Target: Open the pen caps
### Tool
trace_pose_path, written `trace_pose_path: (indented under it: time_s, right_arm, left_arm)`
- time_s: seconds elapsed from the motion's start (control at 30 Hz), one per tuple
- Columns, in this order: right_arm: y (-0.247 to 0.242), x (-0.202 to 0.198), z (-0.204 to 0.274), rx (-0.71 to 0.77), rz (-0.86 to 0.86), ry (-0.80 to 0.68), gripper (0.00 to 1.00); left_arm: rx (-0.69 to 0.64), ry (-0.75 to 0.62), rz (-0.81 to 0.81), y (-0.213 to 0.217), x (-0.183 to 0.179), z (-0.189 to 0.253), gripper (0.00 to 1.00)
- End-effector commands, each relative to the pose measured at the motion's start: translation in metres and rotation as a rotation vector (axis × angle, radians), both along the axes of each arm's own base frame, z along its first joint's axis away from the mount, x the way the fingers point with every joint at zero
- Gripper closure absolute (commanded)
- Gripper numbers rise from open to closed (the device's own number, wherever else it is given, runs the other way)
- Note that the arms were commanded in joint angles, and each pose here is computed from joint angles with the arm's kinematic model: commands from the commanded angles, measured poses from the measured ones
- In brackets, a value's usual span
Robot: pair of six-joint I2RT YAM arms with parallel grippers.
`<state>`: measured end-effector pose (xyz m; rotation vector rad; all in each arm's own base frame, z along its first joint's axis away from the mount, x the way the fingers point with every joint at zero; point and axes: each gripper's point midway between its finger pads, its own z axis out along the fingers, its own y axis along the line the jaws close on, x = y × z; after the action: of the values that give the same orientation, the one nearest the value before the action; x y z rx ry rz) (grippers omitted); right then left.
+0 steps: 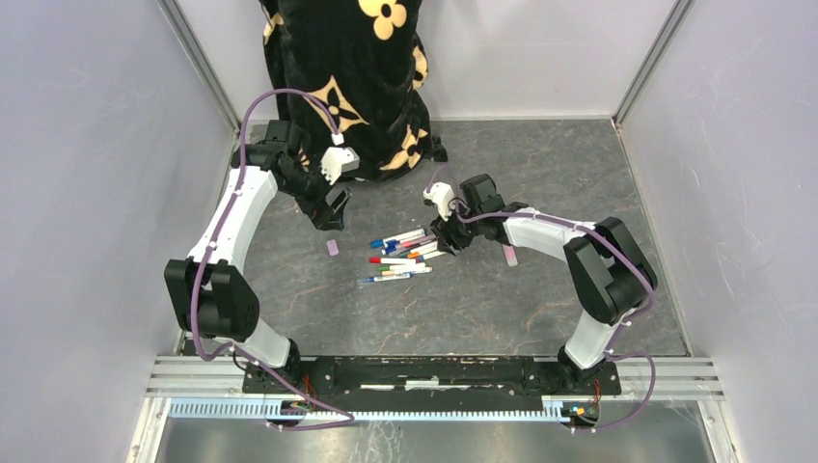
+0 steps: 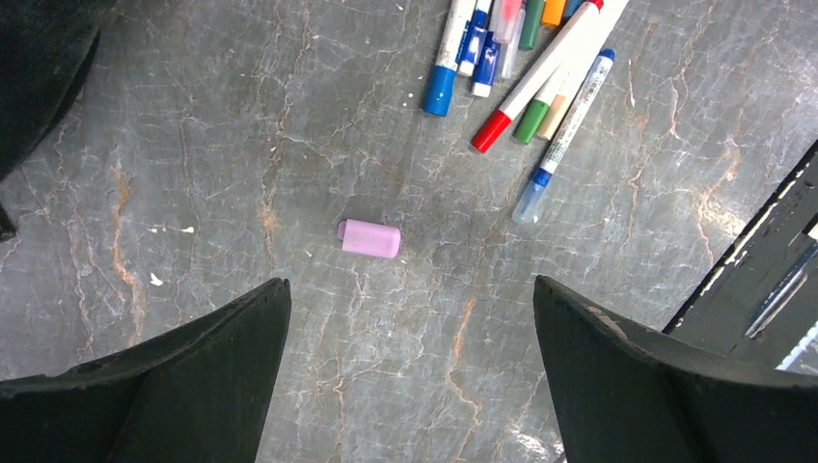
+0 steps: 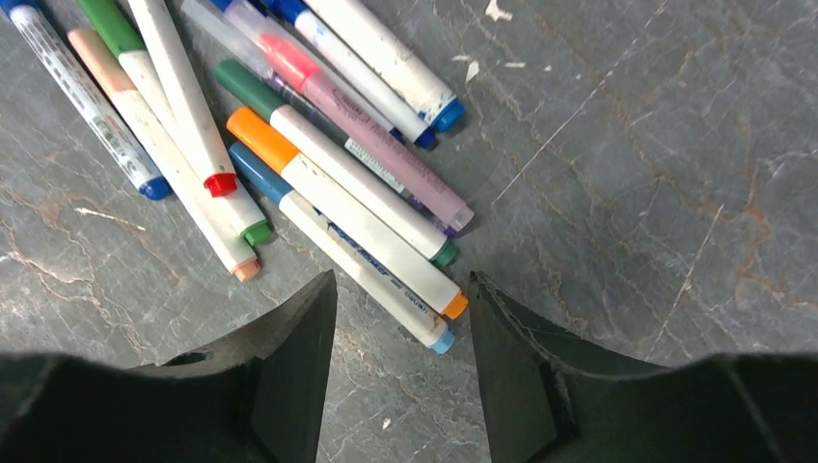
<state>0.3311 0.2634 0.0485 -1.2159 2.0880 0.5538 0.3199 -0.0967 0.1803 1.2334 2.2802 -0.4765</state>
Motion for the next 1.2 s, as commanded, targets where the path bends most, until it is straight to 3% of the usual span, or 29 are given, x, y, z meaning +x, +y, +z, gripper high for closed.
trace_pose_path:
  time_s: [0.0,0.63,1.17]
  right_arm:
    - [-0.006,0.0,-0.003,-0.016,-0.009,-0.022,0.42]
    - [-0.007,-0.018,-0.031,-0.008,-0.004,0.068,0.5]
    - [-0.041,-0.04,-0.037,-0.059,-0.135,0.04,0.47]
  left_arm:
    - [-0.032,-0.011,-0.022,-0.005,-0.003,0.014,0.0]
    - [-0.037,-0.017,-0.031,-0.006,-0.002,0.015,0.0]
    - [-0.04,-0.03,0.005,-0.005,0.002,0.018,0.0]
